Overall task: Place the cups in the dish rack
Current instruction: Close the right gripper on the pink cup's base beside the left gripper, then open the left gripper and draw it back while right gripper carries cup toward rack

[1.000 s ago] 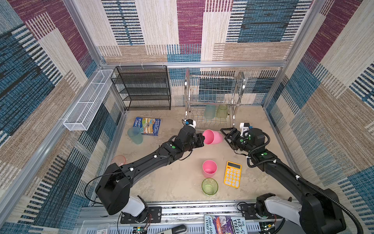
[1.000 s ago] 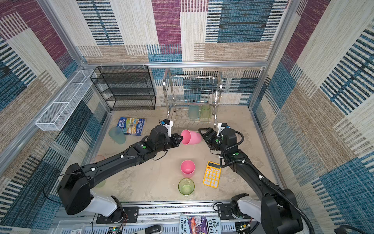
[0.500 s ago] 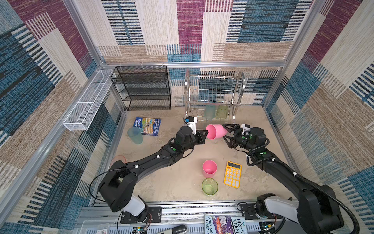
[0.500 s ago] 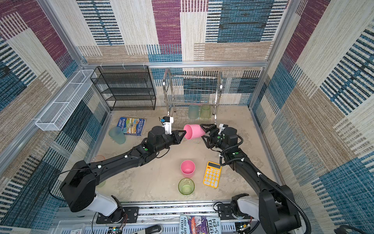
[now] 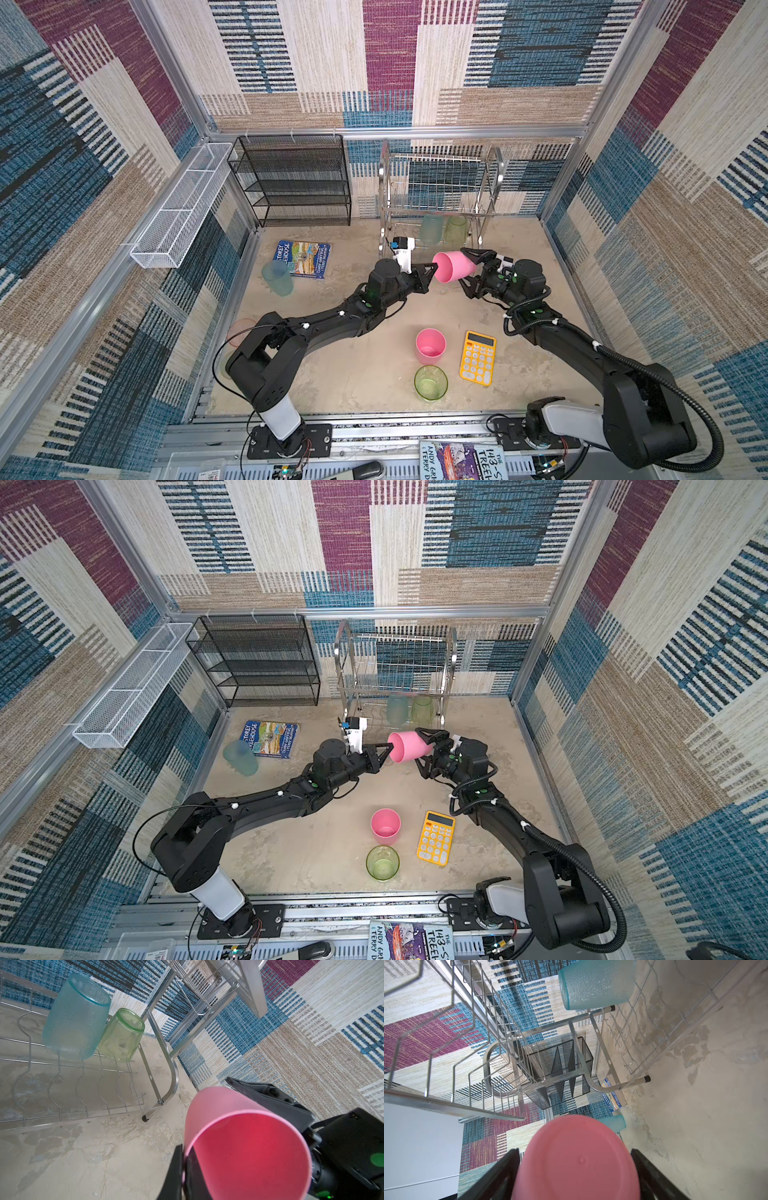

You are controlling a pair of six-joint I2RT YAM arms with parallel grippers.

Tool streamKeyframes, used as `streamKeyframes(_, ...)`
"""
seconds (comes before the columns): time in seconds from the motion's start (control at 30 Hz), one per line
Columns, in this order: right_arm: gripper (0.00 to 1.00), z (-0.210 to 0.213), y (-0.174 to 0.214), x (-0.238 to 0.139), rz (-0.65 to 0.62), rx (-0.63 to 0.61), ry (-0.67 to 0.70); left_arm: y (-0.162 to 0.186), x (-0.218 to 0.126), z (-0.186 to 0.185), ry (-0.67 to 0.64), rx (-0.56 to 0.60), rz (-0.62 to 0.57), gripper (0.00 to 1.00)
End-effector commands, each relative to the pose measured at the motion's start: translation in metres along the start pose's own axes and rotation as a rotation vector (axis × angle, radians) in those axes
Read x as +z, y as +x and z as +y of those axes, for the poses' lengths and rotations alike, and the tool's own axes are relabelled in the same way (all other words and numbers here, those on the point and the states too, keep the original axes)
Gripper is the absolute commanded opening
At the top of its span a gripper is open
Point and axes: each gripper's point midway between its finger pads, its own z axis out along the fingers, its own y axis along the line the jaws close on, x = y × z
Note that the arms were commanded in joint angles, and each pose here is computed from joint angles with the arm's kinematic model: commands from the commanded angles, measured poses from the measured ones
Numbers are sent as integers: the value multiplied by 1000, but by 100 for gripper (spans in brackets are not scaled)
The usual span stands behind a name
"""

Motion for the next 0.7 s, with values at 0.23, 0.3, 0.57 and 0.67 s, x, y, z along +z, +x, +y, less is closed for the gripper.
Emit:
streamKeyframes(0.23,69,19,-3,4,-19,27,-51,-15,4,-4,56,41,-68,4)
streamKeyframes(0.3,65,19,-5,4,-27,22,-49,-14,5,0,50,35,-66,9)
streamKeyframes(0.57,58,23,-14,4,-86,-85,-29,-14,-6,19,-29,8,-25,53)
streamKeyframes(0.67,57,29,-17,2,-133,-180,-15,-10,-20,40,-149,-8,27,59)
